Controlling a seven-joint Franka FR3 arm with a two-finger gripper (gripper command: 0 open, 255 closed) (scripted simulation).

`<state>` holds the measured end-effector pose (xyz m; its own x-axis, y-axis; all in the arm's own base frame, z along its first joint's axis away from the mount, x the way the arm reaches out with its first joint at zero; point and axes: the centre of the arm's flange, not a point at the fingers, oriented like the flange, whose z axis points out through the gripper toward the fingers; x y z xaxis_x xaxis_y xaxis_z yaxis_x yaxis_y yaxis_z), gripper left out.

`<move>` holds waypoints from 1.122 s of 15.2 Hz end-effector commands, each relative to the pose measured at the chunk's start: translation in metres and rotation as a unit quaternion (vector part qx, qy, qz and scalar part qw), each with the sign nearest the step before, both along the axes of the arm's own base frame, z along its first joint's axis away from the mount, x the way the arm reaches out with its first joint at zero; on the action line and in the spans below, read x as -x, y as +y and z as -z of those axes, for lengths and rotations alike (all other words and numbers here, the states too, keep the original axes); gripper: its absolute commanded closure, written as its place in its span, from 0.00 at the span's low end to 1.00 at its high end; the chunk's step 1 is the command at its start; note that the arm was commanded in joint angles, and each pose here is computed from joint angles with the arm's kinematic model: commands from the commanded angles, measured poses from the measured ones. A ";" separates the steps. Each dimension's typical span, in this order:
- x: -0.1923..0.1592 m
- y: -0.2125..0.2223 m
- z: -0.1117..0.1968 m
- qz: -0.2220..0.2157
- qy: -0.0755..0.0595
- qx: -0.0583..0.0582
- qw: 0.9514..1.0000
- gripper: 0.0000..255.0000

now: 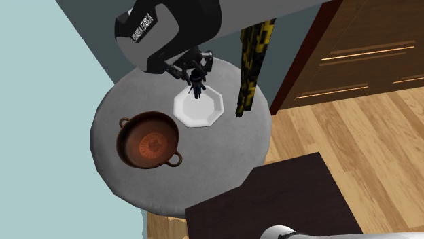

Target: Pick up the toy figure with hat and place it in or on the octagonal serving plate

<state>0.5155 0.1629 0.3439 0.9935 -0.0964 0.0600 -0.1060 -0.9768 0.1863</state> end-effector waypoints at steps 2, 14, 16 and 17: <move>-0.001 0.001 0.016 0.000 0.000 0.000 1.000 1.00; -0.001 0.001 0.039 0.000 0.000 0.000 1.000 1.00; -0.001 0.001 0.039 0.000 0.000 0.000 1.000 0.00; -0.001 0.001 0.039 0.000 0.000 0.000 1.000 0.00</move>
<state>0.5162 0.1640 0.3044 0.9935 -0.0964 0.0605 -0.1061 -0.9768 0.1859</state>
